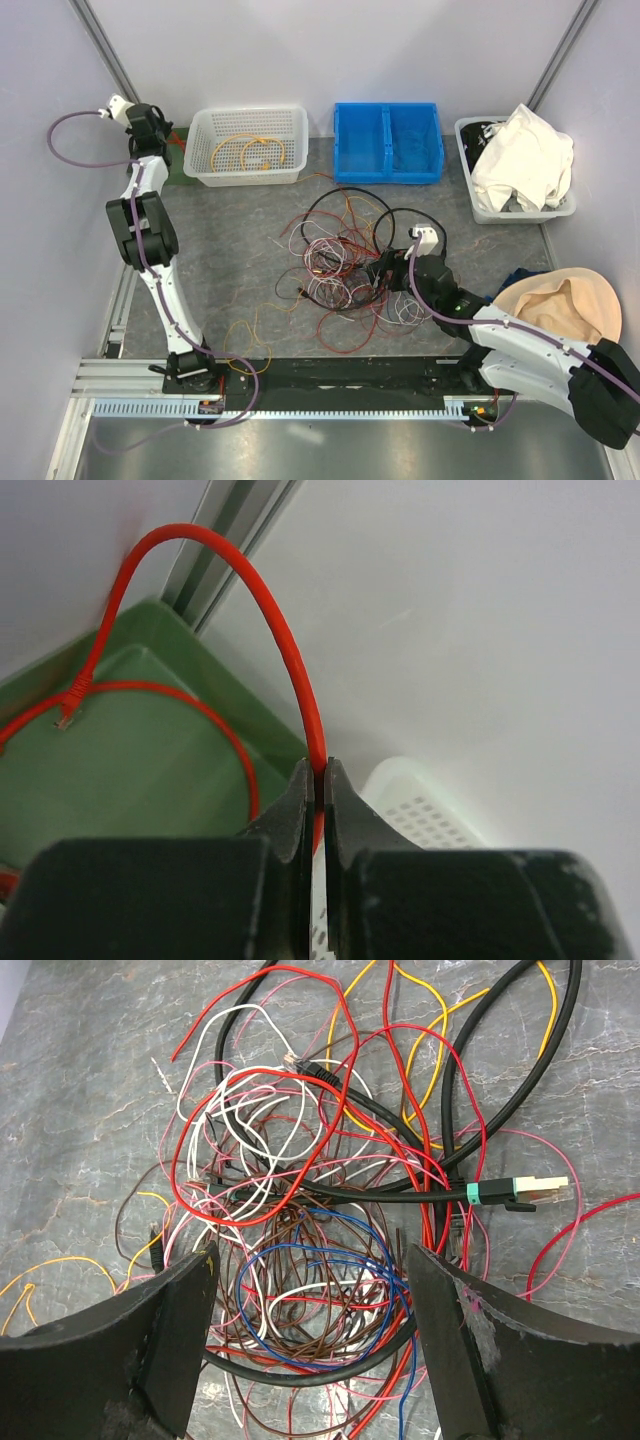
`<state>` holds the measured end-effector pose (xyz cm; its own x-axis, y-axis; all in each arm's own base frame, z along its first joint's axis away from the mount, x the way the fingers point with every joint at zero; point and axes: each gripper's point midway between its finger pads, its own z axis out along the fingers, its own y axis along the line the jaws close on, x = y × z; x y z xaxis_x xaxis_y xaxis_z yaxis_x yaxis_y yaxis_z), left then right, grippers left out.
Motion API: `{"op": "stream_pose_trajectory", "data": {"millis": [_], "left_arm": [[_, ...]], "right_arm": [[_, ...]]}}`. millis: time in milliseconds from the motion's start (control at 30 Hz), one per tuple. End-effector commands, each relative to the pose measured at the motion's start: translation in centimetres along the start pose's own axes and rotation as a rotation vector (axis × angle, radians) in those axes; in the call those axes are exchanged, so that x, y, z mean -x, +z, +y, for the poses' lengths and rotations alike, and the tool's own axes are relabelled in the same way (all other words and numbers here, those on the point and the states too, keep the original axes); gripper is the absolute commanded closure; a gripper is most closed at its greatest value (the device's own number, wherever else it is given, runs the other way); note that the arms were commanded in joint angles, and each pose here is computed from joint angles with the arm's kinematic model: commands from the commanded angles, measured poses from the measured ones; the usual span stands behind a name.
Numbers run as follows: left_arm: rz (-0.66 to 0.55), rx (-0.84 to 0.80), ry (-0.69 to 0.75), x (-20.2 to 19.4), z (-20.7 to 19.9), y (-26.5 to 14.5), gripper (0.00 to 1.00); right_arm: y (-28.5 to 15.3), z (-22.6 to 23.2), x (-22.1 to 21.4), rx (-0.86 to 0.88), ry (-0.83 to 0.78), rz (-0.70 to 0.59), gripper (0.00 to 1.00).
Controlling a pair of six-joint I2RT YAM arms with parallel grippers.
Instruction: Untangle the cables
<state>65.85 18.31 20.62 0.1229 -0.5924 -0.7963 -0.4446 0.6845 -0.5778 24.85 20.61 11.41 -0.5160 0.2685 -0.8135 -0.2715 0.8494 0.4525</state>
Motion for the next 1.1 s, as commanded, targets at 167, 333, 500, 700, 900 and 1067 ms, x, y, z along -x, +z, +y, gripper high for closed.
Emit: {"op": "stream_pose_trajectory", "data": {"millis": [167, 333, 500, 700, 900, 1067], "left_arm": [[-0.036, 0.102, 0.074, -0.2, 2.9, 0.5, 0.98], [-0.007, 0.198, 0.112, -1.4, 5.1, 0.2, 0.73], [0.042, 0.223, 0.110, -2.4, 5.7, -0.3, 0.18], [0.032, 0.213, 0.092, -0.6, 4.6, -1.5, 0.00], [-0.041, 0.160, 0.078, 4.3, 1.0, -4.3, 0.00], [-0.071, 0.152, 0.058, 6.9, -0.6, -8.0, 0.00]], "right_arm": [[0.8, 1.5, 1.9, 0.052, 0.036, -0.044, 0.17], [0.8, 1.5, 1.9, 0.056, 0.042, -0.043, 0.17], [0.6, 1.8, 2.0, 0.068, 0.046, -0.044, 0.17], [0.1, 2.1, 2.3, 0.085, 0.055, -0.055, 0.17], [-0.4, 2.5, 2.6, 0.110, 0.064, -0.058, 0.17], [-1.2, 3.1, 3.2, 0.138, 0.074, -0.073, 0.18]]}}
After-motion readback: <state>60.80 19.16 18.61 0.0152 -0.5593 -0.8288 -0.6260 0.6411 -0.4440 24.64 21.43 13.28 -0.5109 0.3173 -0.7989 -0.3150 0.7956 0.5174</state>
